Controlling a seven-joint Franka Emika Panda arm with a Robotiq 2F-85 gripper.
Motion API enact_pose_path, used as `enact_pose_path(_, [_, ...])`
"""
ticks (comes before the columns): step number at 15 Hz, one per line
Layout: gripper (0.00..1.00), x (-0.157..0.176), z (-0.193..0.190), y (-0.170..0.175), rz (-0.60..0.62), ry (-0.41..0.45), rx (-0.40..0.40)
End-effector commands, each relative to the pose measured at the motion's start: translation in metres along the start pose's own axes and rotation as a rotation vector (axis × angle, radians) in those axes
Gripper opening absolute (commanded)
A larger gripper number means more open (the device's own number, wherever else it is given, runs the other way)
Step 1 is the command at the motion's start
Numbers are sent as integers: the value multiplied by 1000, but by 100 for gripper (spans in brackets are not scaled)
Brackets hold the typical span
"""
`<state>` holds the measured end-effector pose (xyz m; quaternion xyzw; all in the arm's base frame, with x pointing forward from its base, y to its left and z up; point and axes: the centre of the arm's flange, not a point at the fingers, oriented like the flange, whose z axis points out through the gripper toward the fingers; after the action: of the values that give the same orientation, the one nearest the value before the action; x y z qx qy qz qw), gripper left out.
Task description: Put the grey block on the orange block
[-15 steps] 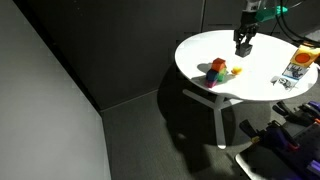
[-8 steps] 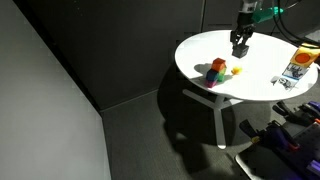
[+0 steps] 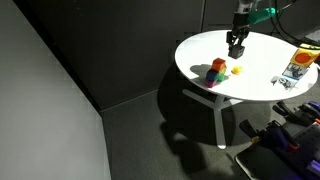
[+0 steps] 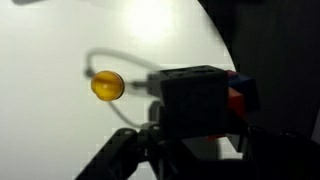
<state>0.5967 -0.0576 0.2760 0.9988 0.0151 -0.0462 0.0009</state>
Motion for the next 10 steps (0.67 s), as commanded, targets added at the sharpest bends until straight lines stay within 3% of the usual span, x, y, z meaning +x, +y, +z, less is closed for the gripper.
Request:
enact_pose_path(1, [34, 8, -1, -10, -27, 12, -4])
enact_pose_path(10, [34, 21, 6, -41, -79, 34, -2])
